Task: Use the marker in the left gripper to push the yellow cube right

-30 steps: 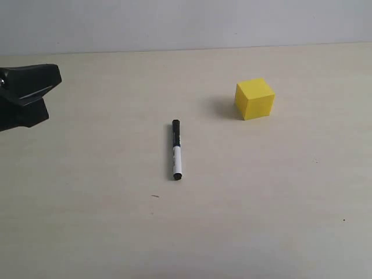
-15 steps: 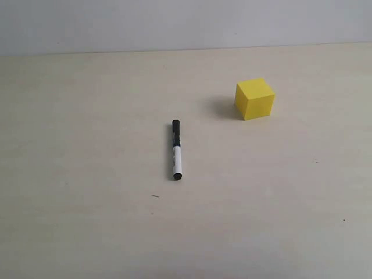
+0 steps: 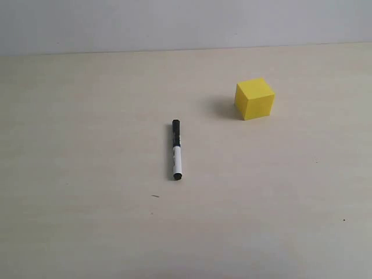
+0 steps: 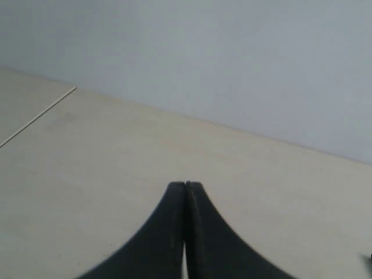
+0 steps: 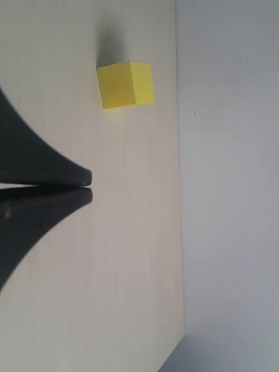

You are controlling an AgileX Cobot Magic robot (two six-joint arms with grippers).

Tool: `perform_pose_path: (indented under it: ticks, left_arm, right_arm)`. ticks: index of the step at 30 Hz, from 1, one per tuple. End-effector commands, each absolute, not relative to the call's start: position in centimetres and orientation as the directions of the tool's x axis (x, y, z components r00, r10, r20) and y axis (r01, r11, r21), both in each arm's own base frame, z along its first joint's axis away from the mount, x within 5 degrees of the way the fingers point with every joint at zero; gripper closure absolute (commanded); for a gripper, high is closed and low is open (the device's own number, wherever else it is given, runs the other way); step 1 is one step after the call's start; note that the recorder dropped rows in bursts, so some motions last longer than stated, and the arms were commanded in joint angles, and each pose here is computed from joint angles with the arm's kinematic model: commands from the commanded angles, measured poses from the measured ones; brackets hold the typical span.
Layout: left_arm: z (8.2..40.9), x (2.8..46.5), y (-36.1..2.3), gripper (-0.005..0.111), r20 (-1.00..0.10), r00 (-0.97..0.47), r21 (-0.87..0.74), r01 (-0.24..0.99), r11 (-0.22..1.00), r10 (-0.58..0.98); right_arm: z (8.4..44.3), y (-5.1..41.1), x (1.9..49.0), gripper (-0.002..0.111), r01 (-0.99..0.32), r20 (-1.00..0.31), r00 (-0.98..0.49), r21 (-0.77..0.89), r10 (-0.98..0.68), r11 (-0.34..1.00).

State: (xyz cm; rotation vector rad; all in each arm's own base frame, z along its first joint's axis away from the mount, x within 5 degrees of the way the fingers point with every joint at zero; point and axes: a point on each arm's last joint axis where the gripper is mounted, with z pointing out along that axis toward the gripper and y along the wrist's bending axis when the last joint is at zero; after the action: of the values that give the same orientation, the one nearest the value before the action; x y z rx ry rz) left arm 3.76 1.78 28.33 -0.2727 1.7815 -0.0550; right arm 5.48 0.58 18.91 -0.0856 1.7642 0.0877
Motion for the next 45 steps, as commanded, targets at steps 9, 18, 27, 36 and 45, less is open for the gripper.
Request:
perform_pose_path:
  ticks: [9,18,27,36,45]
  left_arm:
    - [28.2,3.0,0.2,0.107,-0.998,0.000,-0.060,0.068,0.996,-0.060]
    - [25.7,4.0,-0.4,0.107,-0.998,-0.050,-0.038,0.066,0.997,-0.035]
    - [21.8,4.9,-0.3,0.107,-0.978,-0.163,-0.136,0.006,0.991,-0.133]
    - [19.6,5.2,-0.4,0.107,-0.963,-0.228,-0.144,-0.002,0.990,-0.141]
    - [19.6,5.2,-0.4,0.107,-0.960,-0.228,-0.166,0.001,0.986,-0.161]
  right_arm:
    - [18.9,0.6,5.5,0.108,-0.109,-0.984,-0.179,0.008,-0.011,0.994]
    - [18.9,0.6,5.5,0.108,-0.109,-0.984,-0.179,0.008,-0.011,0.994]
    - [18.9,0.6,5.5,0.108,-0.109,-0.984,-0.179,0.007,-0.013,0.994]
    - [18.9,0.6,5.5,0.108,-0.109,-0.984,-0.179,0.009,-0.011,0.994]
    - [18.9,0.6,5.5,0.108,-0.109,-0.984,-0.179,0.007,-0.013,0.994]
